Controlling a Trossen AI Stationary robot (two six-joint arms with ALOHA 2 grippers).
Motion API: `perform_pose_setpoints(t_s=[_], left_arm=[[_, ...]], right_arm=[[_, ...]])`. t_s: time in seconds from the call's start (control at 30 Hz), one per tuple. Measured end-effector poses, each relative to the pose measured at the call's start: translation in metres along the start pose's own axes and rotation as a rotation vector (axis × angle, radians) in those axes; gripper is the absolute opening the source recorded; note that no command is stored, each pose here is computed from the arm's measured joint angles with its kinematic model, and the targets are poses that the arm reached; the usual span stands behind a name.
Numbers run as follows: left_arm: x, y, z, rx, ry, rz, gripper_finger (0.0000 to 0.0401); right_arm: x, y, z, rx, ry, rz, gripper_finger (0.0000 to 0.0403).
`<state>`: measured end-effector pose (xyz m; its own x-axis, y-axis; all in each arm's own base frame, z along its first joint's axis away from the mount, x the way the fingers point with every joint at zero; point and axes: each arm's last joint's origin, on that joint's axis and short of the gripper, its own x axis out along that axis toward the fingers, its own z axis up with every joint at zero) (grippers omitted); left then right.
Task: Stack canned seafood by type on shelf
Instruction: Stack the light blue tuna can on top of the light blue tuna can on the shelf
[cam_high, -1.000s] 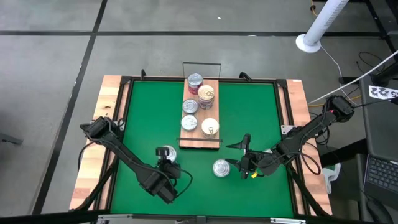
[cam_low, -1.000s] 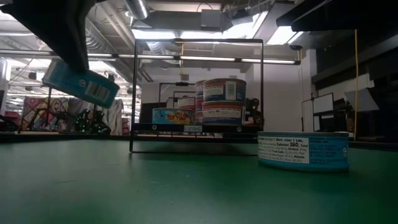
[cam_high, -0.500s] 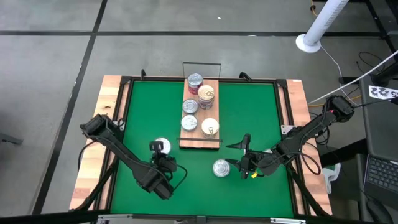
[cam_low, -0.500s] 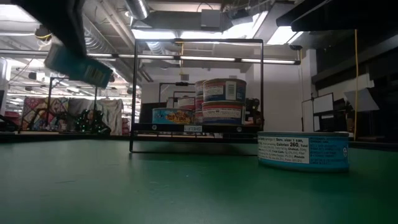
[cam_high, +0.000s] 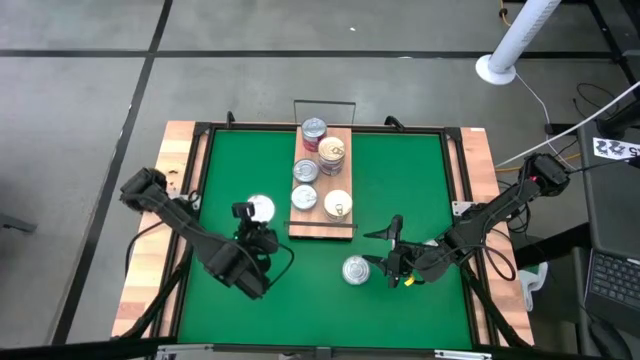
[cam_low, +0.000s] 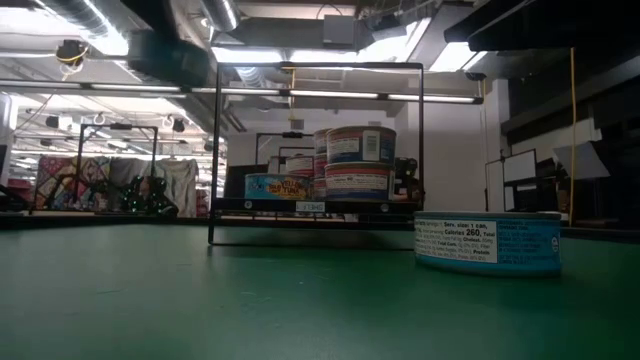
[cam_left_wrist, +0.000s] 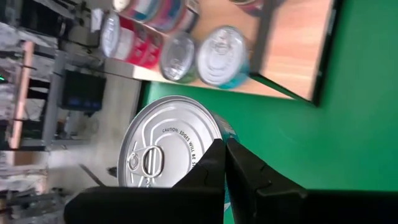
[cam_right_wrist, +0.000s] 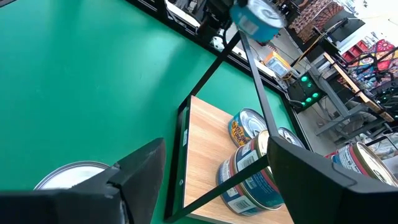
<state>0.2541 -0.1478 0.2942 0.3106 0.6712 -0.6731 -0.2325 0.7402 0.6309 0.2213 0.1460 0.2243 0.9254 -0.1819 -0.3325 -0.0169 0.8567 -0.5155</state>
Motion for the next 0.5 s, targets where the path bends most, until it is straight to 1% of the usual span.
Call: perform_pose_setpoints(t_s=[0.2, 0.5], left_arm=[[0.017, 0.015, 0.011, 0.052, 0.025, 0.029, 0.0], [0.044, 0.031, 0.031, 0.093, 0.042, 0.025, 0.0]], right_arm=[[0.0, 0.0, 0.0, 0.0, 0.0, 0.0, 0.028], [0.0, 0.0, 0.0, -0.001, 0.0, 0.0, 0.028]])
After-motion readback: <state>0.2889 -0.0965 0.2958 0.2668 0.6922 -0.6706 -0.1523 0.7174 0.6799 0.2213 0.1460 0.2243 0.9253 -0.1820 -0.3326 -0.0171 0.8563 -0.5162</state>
